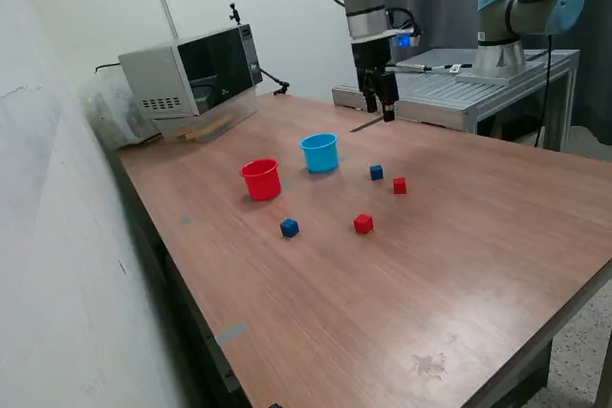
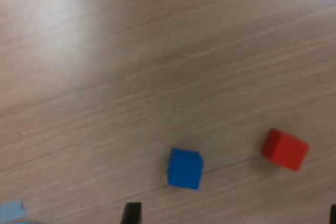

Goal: Place red objects in the red bin, and blue objects in the blue bin.

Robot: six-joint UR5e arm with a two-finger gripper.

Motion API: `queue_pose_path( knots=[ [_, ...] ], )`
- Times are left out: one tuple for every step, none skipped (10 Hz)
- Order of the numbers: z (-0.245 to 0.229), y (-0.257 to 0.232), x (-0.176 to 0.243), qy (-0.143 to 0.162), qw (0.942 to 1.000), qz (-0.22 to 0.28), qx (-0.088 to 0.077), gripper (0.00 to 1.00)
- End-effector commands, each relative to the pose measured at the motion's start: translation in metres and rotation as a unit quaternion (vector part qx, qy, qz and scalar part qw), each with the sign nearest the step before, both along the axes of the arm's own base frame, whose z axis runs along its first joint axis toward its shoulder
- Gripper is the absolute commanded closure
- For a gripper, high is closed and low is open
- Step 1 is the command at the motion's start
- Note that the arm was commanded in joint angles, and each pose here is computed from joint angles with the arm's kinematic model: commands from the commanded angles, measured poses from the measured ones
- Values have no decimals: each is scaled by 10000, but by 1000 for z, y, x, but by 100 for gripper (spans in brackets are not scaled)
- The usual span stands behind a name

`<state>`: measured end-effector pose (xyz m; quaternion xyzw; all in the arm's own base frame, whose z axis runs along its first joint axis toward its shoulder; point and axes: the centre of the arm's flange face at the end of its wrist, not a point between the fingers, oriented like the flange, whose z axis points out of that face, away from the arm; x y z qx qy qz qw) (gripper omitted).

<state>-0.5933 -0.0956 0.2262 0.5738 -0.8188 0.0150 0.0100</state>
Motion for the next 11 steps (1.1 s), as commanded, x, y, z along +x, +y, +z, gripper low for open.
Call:
queue_pose_path(
  knots=[
    [-60,9,-20,-212,9997,-84,-20,0],
    [-76,10,-24,-291,9994,-175,-31,0],
    [-87,14,-27,-370,9990,-267,-35,0],
    [-91,13,-29,-363,9990,-261,-42,0],
    [-93,13,-30,-348,9990,-269,-41,0],
    [-96,12,-30,-371,9990,-261,-42,0],
    [-107,9,-28,-454,9987,-239,-53,0],
    [-112,8,-27,-478,9986,-230,-47,0],
    [-117,8,-27,-493,9985,-231,-55,0],
    [-118,10,-29,-486,9985,-246,-48,0],
    [-117,12,-31,-455,9986,-261,-47,0]
  ],
)
